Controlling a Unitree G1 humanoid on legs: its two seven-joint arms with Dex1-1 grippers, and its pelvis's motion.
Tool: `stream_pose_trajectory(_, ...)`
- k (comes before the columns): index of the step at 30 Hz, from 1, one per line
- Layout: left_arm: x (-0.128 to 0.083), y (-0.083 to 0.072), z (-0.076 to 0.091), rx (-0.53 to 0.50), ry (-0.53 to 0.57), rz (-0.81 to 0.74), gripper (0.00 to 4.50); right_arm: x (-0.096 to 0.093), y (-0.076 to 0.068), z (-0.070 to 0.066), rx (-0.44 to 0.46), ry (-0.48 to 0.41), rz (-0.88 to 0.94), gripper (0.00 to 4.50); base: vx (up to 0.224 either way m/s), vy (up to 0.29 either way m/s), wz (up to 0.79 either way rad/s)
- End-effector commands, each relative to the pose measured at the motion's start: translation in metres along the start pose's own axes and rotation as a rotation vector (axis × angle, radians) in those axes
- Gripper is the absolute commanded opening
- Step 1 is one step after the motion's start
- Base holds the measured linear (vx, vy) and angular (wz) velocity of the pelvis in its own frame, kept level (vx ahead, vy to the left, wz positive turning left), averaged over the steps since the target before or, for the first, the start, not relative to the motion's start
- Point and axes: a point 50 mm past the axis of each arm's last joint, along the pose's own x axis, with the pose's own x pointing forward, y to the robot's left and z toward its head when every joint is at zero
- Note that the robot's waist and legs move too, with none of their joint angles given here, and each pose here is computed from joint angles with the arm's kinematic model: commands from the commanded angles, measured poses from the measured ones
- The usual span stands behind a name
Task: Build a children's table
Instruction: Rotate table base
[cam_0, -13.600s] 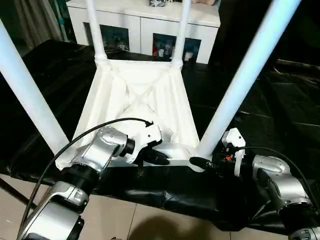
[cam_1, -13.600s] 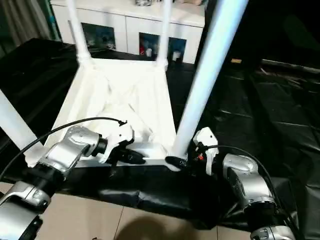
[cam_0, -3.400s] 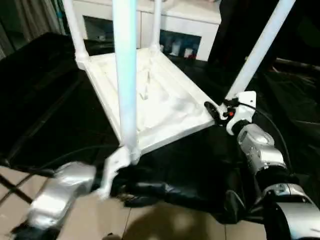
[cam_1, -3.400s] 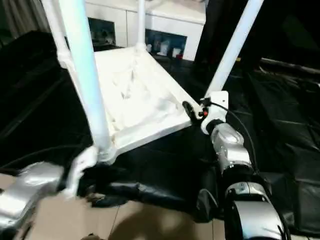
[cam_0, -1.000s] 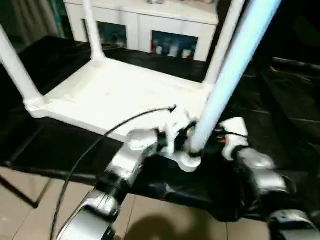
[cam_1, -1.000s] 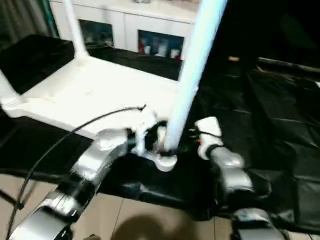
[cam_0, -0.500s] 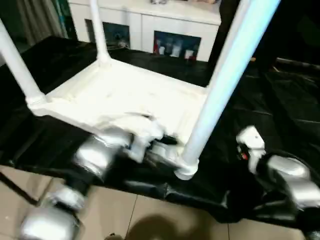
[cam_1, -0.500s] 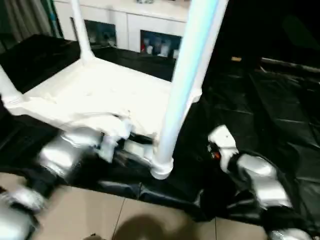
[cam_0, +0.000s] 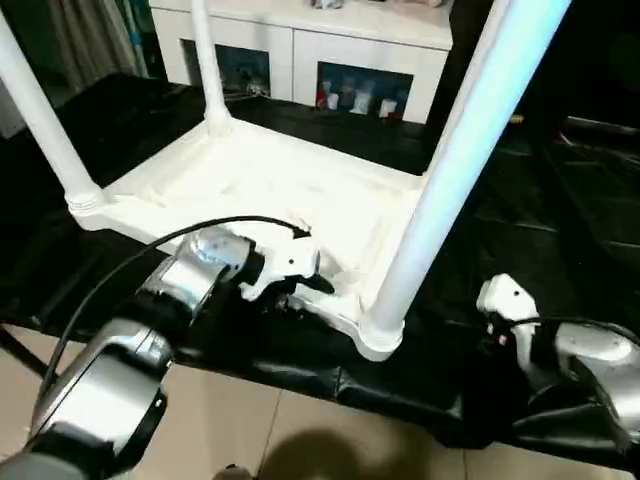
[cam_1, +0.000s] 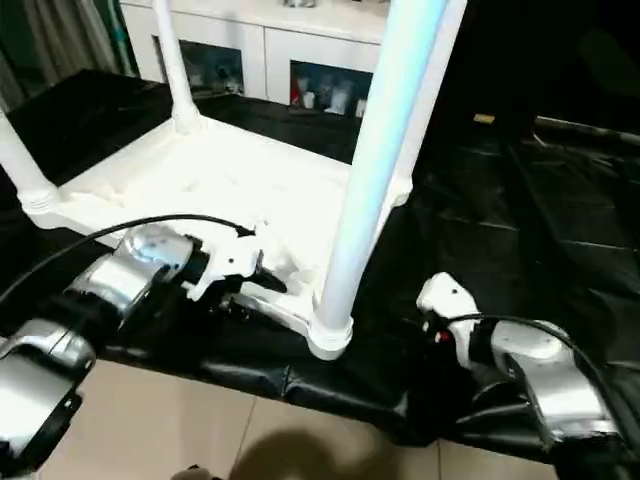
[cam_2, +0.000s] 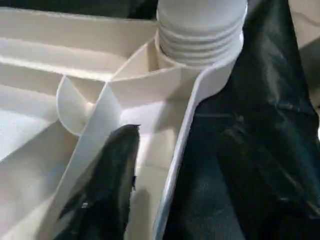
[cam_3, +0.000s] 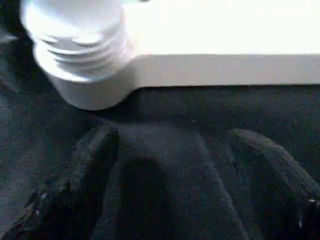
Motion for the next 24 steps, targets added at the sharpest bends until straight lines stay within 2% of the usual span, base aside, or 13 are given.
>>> stream_pose_trajectory(1, -0.004, 0.006, 0.001, 0.032, 0.052, 0.015, 2.59, -0.006, 0.003, 0.009, -0.009, -0.002, 0.034, 3.84, 0.000, 0.000, 0.00)
stream_pose_trajectory(6, -0.007, 0.008, -0.004, 0.007, 0.100, -0.010, 2.18, -0.012, 0.011, 0.016, -0.012, 0.004, 0.082, 3.84, 0.000, 0.000, 0.00)
stream_pose_trajectory(13, -0.004, 0.011, -0.012, -0.026, 0.176, 0.048, 1.57, -0.012, 0.008, 0.019, -0.024, 0.009, 0.059, 3.84, 0.000, 0.000, 0.00)
stream_pose_trajectory(18, -0.002, 0.012, -0.024, -0.139, 0.234, 0.126, 1.22, -0.010, 0.006, 0.024, -0.044, 0.002, 0.036, 3.84, 0.000, 0.000, 0.00)
stream_pose_trajectory(20, -0.001, 0.011, -0.027, -0.208, 0.203, 0.143, 1.10, -0.009, 0.002, 0.026, -0.048, -0.011, 0.010, 3.84, 0.000, 0.000, 0.00)
stream_pose_trajectory(21, -0.001, 0.011, -0.027, -0.208, 0.203, 0.143, 1.08, -0.009, 0.002, 0.026, -0.048, -0.011, 0.010, 3.84, 0.000, 0.000, 0.00)
stream_pose_trajectory(22, 0.002, 0.008, -0.031, -0.309, 0.181, 0.160, 1.05, -0.006, -0.003, 0.025, -0.053, -0.010, -0.033, 3.84, 0.000, 0.000, 0.00)
stream_pose_trajectory(24, 0.004, 0.005, -0.036, -0.390, 0.161, 0.181, 0.98, -0.003, -0.009, 0.023, -0.041, -0.002, -0.092, 3.84, 0.000, 0.000, 0.00)
